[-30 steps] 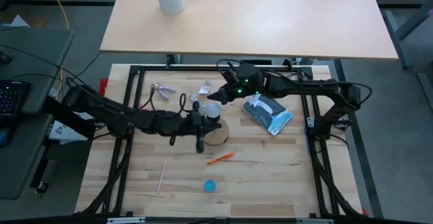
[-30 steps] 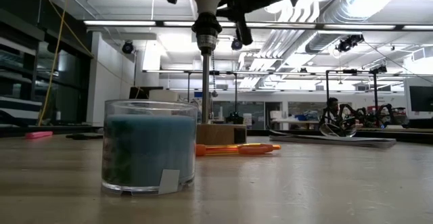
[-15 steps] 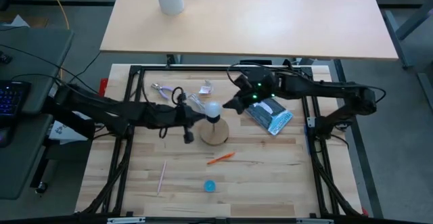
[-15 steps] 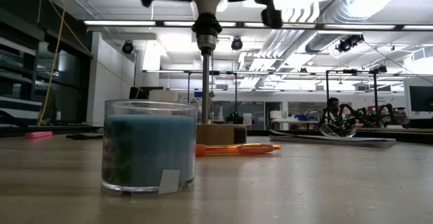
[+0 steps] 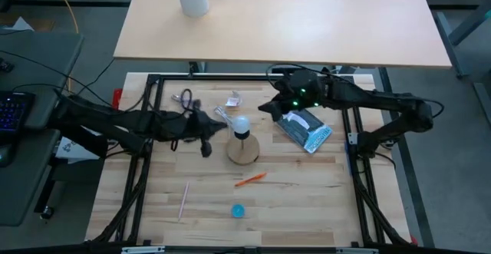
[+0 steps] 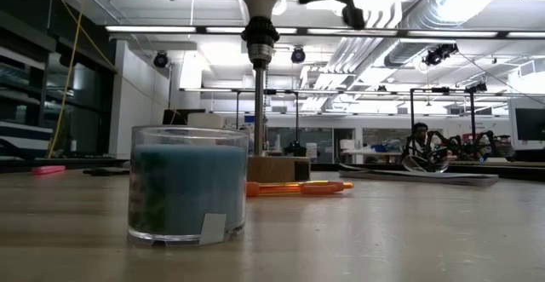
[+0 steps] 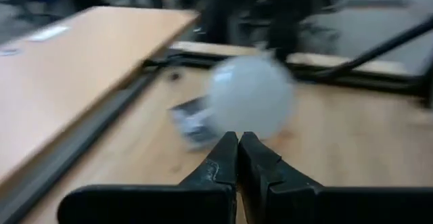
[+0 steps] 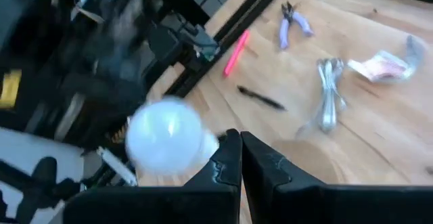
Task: Screw lightbulb
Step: Insert the light bulb into the lamp
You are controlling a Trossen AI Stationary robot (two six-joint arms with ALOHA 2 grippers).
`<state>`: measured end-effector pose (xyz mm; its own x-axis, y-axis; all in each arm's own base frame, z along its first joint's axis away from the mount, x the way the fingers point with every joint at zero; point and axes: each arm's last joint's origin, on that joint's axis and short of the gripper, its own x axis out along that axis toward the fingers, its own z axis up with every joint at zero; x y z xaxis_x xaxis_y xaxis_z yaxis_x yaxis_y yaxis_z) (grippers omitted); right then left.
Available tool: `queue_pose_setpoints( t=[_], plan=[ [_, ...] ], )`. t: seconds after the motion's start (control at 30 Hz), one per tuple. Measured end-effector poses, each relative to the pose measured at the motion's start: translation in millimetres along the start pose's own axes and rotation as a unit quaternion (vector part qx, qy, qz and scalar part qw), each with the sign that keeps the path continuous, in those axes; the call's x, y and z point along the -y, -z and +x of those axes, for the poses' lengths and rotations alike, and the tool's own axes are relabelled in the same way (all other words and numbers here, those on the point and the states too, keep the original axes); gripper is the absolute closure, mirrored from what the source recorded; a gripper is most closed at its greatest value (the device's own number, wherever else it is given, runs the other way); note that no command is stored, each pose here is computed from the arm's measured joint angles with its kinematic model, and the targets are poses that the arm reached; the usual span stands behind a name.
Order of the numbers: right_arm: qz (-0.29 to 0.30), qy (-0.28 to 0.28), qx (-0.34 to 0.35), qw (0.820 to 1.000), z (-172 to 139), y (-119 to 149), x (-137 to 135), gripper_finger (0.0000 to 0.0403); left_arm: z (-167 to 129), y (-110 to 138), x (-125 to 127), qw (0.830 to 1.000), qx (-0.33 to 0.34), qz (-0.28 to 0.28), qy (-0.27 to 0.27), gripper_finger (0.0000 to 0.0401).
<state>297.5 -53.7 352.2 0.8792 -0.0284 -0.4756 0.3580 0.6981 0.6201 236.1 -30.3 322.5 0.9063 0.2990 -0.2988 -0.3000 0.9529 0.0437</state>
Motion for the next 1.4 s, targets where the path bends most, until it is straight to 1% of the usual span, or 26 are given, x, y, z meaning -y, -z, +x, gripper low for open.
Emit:
queue_pose_setpoints(
  t=[0.17,0.23,0.3,0.37,0.43,0.53,0.6,0.67,0.77,0.87,0.97,1.07,1.13,1.23,1.3,1.4],
  plan=[
    [0.015,-0.029,0.013,0.999,33,-10,10,0.0403,20,2,33,0.994,0.027,-0.014,0.108,0.0401],
    [0.025,-0.042,0.012,0.999,47,-11,14,0.0403,25,5,46,0.991,0.038,-0.015,0.130,0.0401],
    [0.035,-0.059,0.014,0.998,61,-11,17,0.0403,27,10,57,0.989,0.033,-0.009,0.143,0.0401],
    [0.039,-0.071,0.012,0.997,72,-10,19,0.0403,33,14,64,0.989,0.033,-0.007,0.147,0.0401],
    [0.047,-0.092,0.011,0.995,82,-10,20,0.0403,39,17,65,0.989,0.033,-0.005,0.141,0.0401],
    [0.057,-0.105,0.001,0.993,94,-8,23,0.0403,51,14,62,0.990,0.064,-0.002,0.127,0.0401],
    [0.062,-0.117,-0.003,0.991,96,-7,22,0.0403,60,13,57,0.991,0.077,-0.005,0.109,0.0401],
    [0.061,-0.123,-0.004,0.991,95,-7,21,0.0403,64,14,53,0.993,0.070,-0.006,0.096,0.0401],
    [0.057,-0.124,-0.010,0.991,89,-7,17,0.0403,64,16,48,0.995,0.056,0.010,0.083,0.0401],
    [0.045,-0.130,-0.018,0.990,76,-7,11,0.0403,60,17,42,0.998,0.038,0.023,0.041,0.0401],
    [0.032,-0.107,-0.037,0.993,61,-4,9,0.0403,48,13,34,0.999,0.028,0.028,0.019,0.0401],
    [0.021,-0.079,-0.059,0.995,42,1,6,0.0403,33,10,26,0.999,0.012,0.037,0.014,0.0401],
    [0.014,-0.066,-0.073,0.995,28,4,5,0.0403,22,8,18,0.999,0.001,0.042,0.002,0.0401],
    [0.007,-0.048,-0.083,0.995,6,7,3,0.0403,2,10,7,0.997,-0.033,0.059,-0.024,0.0401],
    [0.004,-0.031,-0.080,0.996,-8,8,3,0.0403,-13,11,-2,0.996,-0.049,0.062,-0.042,0.0401],
    [-0.002,0.005,-0.059,0.998,-28,8,3,0.0403,-32,9,-14,0.995,-0.049,0.053,-0.076,0.0401]
  ],
)
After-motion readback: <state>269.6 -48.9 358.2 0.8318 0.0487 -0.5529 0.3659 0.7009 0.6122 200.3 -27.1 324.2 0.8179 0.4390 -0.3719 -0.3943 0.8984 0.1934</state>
